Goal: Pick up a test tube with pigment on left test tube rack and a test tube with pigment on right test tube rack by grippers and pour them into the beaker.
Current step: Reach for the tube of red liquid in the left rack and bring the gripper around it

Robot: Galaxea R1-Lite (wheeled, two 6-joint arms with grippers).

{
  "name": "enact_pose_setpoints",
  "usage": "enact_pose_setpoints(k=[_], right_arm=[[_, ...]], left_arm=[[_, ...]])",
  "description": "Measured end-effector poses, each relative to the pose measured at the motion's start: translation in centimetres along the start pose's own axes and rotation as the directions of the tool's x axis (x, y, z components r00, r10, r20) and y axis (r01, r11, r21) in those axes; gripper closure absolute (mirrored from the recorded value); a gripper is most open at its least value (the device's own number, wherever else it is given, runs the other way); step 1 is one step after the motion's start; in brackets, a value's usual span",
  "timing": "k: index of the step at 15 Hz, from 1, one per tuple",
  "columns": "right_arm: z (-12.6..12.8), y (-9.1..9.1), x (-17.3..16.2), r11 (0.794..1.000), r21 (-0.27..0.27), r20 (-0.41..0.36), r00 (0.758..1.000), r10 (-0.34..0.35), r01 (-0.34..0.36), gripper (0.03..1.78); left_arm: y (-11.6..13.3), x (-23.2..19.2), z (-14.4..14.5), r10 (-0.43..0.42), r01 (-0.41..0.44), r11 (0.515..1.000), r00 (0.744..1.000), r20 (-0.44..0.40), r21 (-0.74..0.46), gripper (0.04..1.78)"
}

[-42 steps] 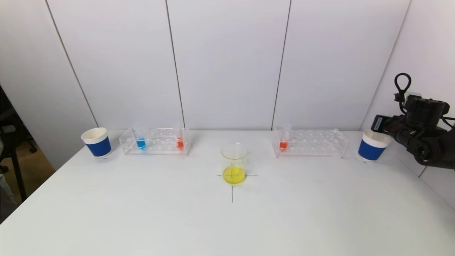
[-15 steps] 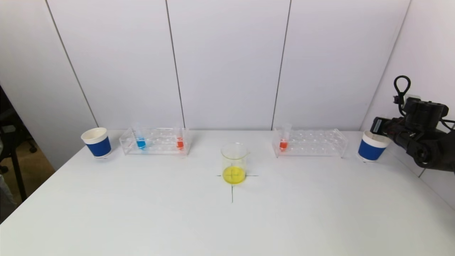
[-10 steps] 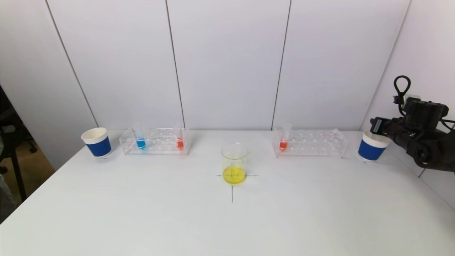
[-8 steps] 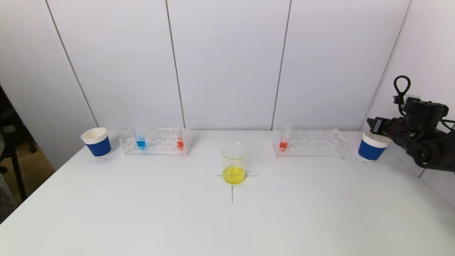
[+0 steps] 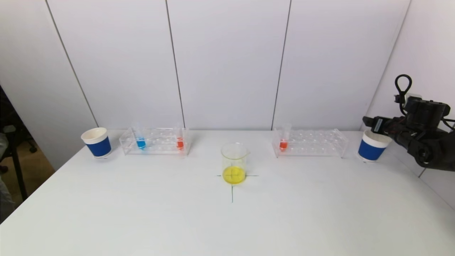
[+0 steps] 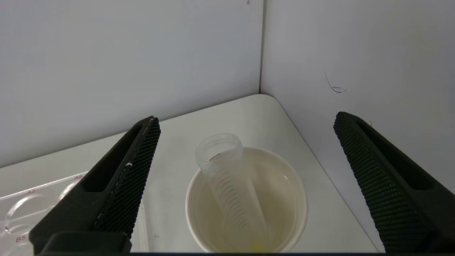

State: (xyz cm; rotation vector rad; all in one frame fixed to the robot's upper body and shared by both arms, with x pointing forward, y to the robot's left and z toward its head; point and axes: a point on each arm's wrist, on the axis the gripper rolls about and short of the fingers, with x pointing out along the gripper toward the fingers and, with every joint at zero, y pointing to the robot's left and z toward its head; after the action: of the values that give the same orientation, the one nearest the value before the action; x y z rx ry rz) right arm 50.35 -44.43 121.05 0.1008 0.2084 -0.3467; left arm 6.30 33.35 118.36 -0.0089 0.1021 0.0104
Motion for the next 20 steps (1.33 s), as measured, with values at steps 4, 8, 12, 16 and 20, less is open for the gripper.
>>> enact_pose_setpoints(k=[4, 8, 12, 16, 20], right_arm=[[1.6, 0.4, -1.6, 0.999, -0.001, 0.029, 0.999, 0.037, -0.037, 0.04], [3.9, 1.0, -5.4, 0.997, -0.005, 0.068, 0.995, 0.072, -0.072, 0.04], [6.7, 2.4, -11.9, 0.987, -0.017, 0.131, 0.979, 0.158, -0.157, 0.04], [8.2, 3.9, -20.6, 0.962, -0.04, 0.176, 0.946, 0.272, -0.269, 0.04], [6.7, 3.4, -27.8, 0.947, -0.065, 0.203, 0.925, 0.321, -0.314, 0.04]], left_arm=[[0.0, 0.0, 0.0, 0.0, 0.0, 1.0, 1.0, 0.0, 0.0, 0.06], [0.0, 0.0, 0.0, 0.0, 0.0, 1.0, 1.0, 0.0, 0.0, 0.06], [0.0, 0.0, 0.0, 0.0, 0.0, 1.0, 1.0, 0.0, 0.0, 0.06], [0.0, 0.0, 0.0, 0.0, 0.0, 1.0, 1.0, 0.0, 0.0, 0.06], [0.0, 0.0, 0.0, 0.0, 0.0, 1.0, 1.0, 0.0, 0.0, 0.06]])
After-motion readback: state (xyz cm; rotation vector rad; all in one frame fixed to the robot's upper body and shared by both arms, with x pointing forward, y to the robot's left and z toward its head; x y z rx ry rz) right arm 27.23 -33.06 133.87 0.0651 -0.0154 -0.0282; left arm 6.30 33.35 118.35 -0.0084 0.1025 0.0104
